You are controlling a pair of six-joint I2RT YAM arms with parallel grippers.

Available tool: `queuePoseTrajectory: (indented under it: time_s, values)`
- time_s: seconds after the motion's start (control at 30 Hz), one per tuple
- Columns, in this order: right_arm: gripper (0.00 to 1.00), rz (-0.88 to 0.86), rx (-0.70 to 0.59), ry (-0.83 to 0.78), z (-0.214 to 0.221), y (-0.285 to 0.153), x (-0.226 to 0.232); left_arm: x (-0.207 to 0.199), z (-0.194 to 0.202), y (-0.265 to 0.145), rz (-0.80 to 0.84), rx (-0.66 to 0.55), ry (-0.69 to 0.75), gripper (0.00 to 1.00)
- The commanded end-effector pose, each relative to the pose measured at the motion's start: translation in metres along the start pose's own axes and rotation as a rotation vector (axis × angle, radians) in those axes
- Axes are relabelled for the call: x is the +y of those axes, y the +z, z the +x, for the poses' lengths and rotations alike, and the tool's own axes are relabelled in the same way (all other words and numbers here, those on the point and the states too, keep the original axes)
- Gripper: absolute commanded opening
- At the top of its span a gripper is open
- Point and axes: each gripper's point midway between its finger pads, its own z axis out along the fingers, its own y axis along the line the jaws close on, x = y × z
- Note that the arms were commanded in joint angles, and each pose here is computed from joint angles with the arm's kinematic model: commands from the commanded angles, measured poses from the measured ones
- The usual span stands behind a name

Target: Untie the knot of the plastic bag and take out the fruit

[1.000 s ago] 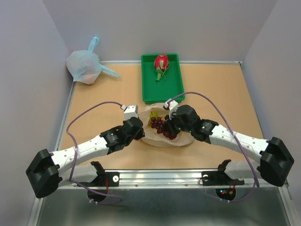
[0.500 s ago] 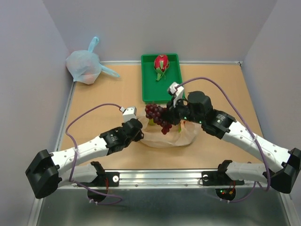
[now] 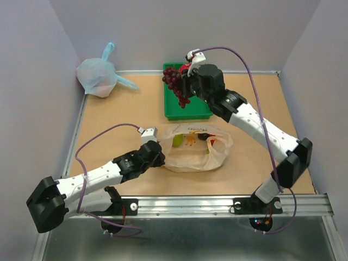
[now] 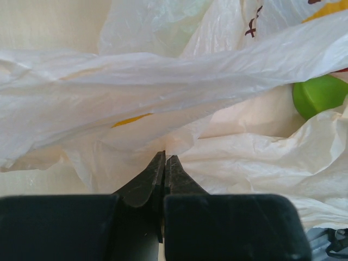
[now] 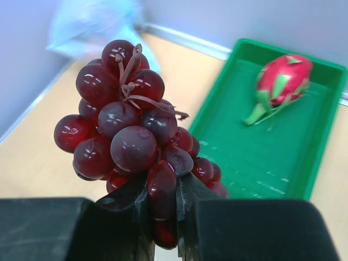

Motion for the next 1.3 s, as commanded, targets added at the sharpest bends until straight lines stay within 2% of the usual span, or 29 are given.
queuePoseTrajectory:
  time_s: [0.0, 0.1, 0.13, 0.2, 0.23, 0.33, 0.37, 0.47, 0.5, 0.57, 0.6, 0.63, 0.67, 0.73, 0.77, 0.8, 0.83, 0.9, 0.93, 0.97, 1.0, 1.03, 1.07, 1.17, 1.2, 1.23, 1.27]
  values:
    - [0.01, 0.150, -0.142, 0.066, -0.047, 0.043, -0.049, -0.011, -0.002, -0.001, 0.057, -0.012, -0.007, 0.09]
    - [0.01, 0.178, -0.196, 0.103, -0.060, 0.071, -0.067, -0.013, -0.002, -0.002, 0.072, -0.015, -0.016, 0.09]
    - [0.01, 0.188, -0.174, 0.108, -0.043, 0.096, -0.072, -0.014, -0.002, -0.003, 0.081, -0.015, -0.021, 0.09]
    - [0.01, 0.202, -0.210, 0.132, -0.053, 0.113, -0.083, -0.014, -0.001, -0.003, 0.085, -0.012, -0.026, 0.09]
    - [0.01, 0.214, -0.186, 0.131, -0.035, 0.133, -0.088, -0.015, 0.000, -0.004, 0.090, -0.006, -0.029, 0.09]
    - [0.01, 0.227, -0.251, 0.140, -0.050, 0.155, -0.098, -0.014, 0.003, -0.003, 0.089, 0.002, -0.038, 0.09]
    - [0.01, 0.238, -0.222, 0.141, -0.026, 0.178, -0.103, -0.014, 0.003, -0.003, 0.090, 0.001, -0.038, 0.09]
    - [0.05, 0.260, -0.253, 0.164, -0.026, 0.197, -0.116, -0.013, 0.006, -0.003, 0.088, 0.013, -0.043, 0.09]
    - [0.07, 0.276, -0.222, 0.172, -0.002, 0.213, -0.125, -0.013, 0.006, -0.003, 0.087, 0.014, -0.044, 0.09]
    - [0.15, 0.269, -0.272, 0.200, -0.008, 0.222, -0.130, -0.011, 0.009, -0.003, 0.082, 0.023, -0.047, 0.09]
    - [0.22, 0.275, -0.253, 0.206, 0.008, 0.232, -0.136, -0.011, 0.009, -0.003, 0.081, 0.025, -0.048, 0.09]
    - [0.42, 0.279, -0.255, 0.214, 0.011, 0.235, -0.139, -0.011, 0.009, -0.003, 0.079, 0.025, -0.048, 0.09]
    - [0.52, 0.286, -0.258, 0.226, 0.015, 0.238, -0.142, -0.010, 0.009, -0.003, 0.074, 0.025, -0.049, 0.09]
    - [0.67, 0.300, -0.264, 0.245, 0.017, 0.238, -0.147, -0.008, 0.010, -0.003, 0.065, 0.026, -0.046, 0.09]
    - [0.79, 0.300, -0.271, 0.248, 0.016, 0.237, -0.147, -0.008, 0.010, -0.003, 0.060, 0.029, -0.044, 0.09]
    - [0.82, 0.301, -0.257, 0.244, 0.023, 0.237, -0.148, -0.008, 0.009, -0.003, 0.059, 0.028, -0.043, 0.09]
    - [0.88, 0.292, -0.275, 0.245, 0.011, 0.229, -0.145, -0.009, 0.007, -0.003, 0.059, 0.024, -0.042, 0.09]
    - [0.90, 0.276, -0.288, 0.235, 0.000, 0.219, -0.141, -0.009, 0.006, -0.003, 0.054, 0.022, -0.041, 0.09]
    - [0.91, 0.274, -0.261, 0.228, 0.010, 0.217, -0.141, -0.009, 0.004, -0.003, 0.053, 0.017, -0.043, 0.09]
    - [0.91, 0.256, -0.289, 0.227, -0.012, 0.200, -0.135, -0.010, 0.003, -0.004, 0.053, 0.014, -0.043, 0.09]
    - [0.91, 0.226, -0.284, 0.212, -0.015, 0.193, -0.129, -0.009, 0.003, -0.004, 0.050, 0.011, -0.043, 0.09]
    - [0.91, 0.211, -0.238, 0.198, 0.002, 0.189, -0.127, -0.009, 0.002, -0.004, 0.047, 0.010, -0.044, 0.09]
    - [0.91, 0.183, -0.230, 0.186, 0.000, 0.180, -0.121, -0.008, 0.001, -0.004, 0.042, 0.001, -0.045, 0.09]
    - [0.90, 0.070, -0.176, 0.139, 0.004, 0.140, -0.095, -0.006, -0.002, -0.005, 0.033, -0.011, -0.049, 0.09]
    - [0.91, 0.023, -0.202, 0.120, -0.017, 0.112, -0.084, -0.005, -0.002, -0.005, 0.031, -0.014, -0.049, 0.09]
    - [0.91, -0.014, -0.187, 0.111, -0.012, 0.100, -0.074, -0.004, -0.004, -0.005, 0.026, -0.023, -0.050, 0.09]
    - [0.91, -0.037, -0.115, 0.099, 0.021, 0.092, -0.070, -0.004, -0.005, -0.005, 0.022, -0.028, -0.050, 0.09]
